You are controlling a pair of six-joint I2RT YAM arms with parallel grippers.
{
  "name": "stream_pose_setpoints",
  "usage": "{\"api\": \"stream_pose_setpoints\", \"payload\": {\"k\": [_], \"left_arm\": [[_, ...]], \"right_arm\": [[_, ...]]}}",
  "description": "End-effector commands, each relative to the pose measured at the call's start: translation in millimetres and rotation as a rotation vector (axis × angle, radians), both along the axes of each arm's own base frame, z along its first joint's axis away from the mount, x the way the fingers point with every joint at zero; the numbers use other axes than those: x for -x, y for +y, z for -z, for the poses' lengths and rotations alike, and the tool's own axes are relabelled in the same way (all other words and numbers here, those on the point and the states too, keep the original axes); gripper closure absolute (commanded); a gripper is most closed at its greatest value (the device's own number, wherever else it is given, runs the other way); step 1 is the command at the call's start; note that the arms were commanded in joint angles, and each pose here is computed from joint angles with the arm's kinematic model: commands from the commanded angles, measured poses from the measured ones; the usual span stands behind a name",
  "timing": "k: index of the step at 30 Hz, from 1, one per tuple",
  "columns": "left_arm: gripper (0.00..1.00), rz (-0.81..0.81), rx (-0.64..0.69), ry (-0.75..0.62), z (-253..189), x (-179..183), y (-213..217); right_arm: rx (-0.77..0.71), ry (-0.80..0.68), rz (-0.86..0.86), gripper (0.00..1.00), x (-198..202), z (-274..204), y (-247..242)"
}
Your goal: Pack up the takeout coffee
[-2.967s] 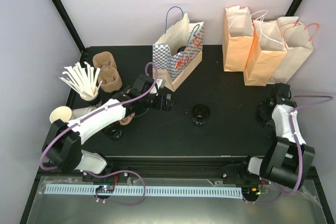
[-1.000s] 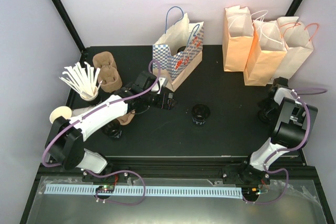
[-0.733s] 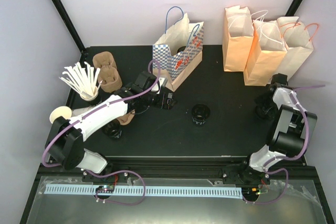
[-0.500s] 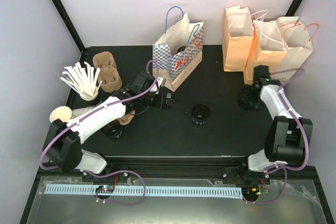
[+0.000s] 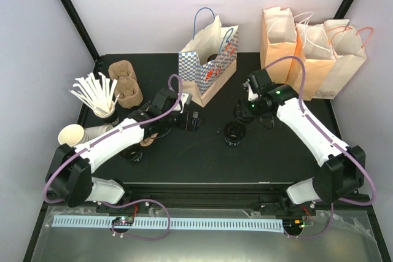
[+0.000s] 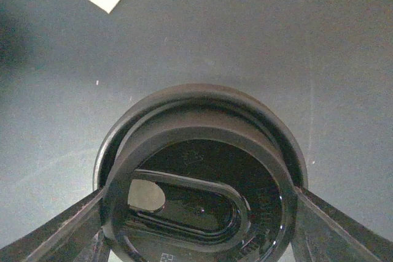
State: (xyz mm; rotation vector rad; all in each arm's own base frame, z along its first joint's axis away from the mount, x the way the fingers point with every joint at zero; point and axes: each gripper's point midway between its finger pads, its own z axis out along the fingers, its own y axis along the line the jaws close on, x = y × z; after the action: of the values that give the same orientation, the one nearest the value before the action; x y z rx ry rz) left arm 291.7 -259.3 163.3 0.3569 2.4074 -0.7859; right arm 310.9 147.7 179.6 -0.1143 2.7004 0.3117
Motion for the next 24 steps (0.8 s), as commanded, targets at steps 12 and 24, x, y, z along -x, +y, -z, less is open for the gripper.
{"api": "stream_pose_setpoints", "payload": {"k": [12,24], "left_arm": [[0.01,0.044,0.145,0.005,-10,-5,-20],[0.01,0.118,0.261,0.089,2,-1,-45]], "right_arm": [[0.192,0.123,-0.227,0.26,47,33,31],[0.231,0.144,-0.239,0.26,47,55,33]]}}
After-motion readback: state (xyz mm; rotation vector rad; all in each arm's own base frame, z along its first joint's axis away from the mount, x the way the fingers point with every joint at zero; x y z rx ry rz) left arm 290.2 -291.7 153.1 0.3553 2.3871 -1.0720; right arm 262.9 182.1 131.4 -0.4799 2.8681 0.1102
